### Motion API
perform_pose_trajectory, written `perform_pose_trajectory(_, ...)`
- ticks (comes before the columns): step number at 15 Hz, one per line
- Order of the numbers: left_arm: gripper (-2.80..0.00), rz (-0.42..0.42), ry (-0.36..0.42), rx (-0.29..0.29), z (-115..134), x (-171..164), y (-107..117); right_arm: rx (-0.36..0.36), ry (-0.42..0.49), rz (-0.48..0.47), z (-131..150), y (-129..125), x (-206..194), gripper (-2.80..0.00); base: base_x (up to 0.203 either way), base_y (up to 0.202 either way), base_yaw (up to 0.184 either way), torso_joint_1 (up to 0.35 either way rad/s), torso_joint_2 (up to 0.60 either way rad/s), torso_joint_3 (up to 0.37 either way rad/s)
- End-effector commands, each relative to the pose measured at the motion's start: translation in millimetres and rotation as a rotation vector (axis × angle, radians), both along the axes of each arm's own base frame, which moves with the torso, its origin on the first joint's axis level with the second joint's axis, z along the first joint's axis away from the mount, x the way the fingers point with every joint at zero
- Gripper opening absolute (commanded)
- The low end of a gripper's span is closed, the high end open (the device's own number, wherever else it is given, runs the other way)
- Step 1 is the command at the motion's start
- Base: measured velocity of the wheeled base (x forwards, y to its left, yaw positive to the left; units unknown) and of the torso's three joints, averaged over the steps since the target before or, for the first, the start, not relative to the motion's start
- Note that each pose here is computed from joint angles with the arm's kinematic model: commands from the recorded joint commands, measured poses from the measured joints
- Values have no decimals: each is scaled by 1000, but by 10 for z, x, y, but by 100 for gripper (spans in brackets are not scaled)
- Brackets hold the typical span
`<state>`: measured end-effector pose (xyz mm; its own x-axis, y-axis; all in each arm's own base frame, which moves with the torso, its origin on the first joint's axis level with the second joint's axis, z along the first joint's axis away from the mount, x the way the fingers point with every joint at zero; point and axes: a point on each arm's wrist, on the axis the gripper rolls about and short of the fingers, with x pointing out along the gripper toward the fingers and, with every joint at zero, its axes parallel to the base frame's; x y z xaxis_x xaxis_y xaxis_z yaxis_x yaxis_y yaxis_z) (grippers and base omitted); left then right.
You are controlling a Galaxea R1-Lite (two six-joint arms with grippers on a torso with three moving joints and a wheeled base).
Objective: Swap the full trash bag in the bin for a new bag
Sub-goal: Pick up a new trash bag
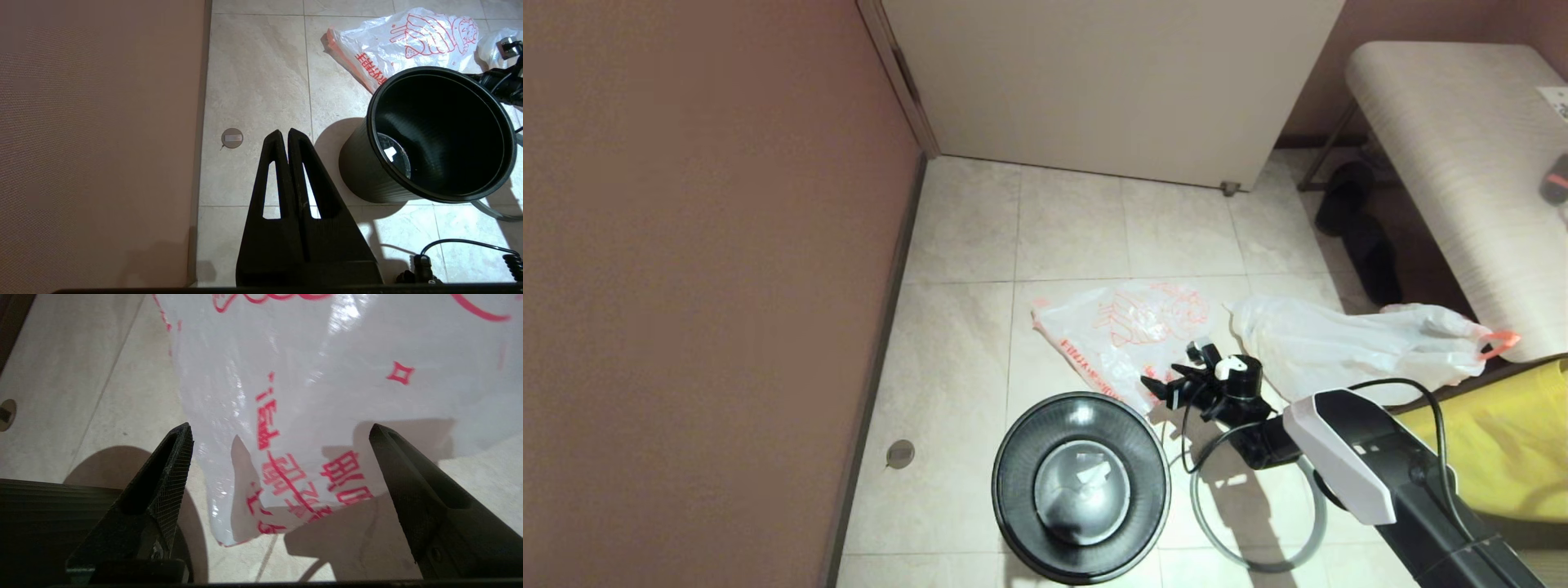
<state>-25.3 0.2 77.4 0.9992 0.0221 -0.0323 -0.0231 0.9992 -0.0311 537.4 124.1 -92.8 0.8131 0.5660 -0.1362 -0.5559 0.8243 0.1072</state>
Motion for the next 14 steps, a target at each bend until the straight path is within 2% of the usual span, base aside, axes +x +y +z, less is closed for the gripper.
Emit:
perform_pose_trajectory(1,-280,1,1,-1,0,1,0,-22,11,33,-157,150,-67,0,0,0,0,0,0,0)
perform_pose_trajectory(5,-280,1,1,-1,0,1,0,-56,58,47,-227,232,-106,0,0,0,0,0,0,0)
perform_pose_trajectory(8,-280,1,1,-1,0,1,0,-154,137,65,-356,275,-158,0,0,0,0,0,0,0)
perform_pose_trajectory(14,-280,1,1,-1,0,1,0,-175,173,90,-397,386,-207,0,0,0,0,0,0,0)
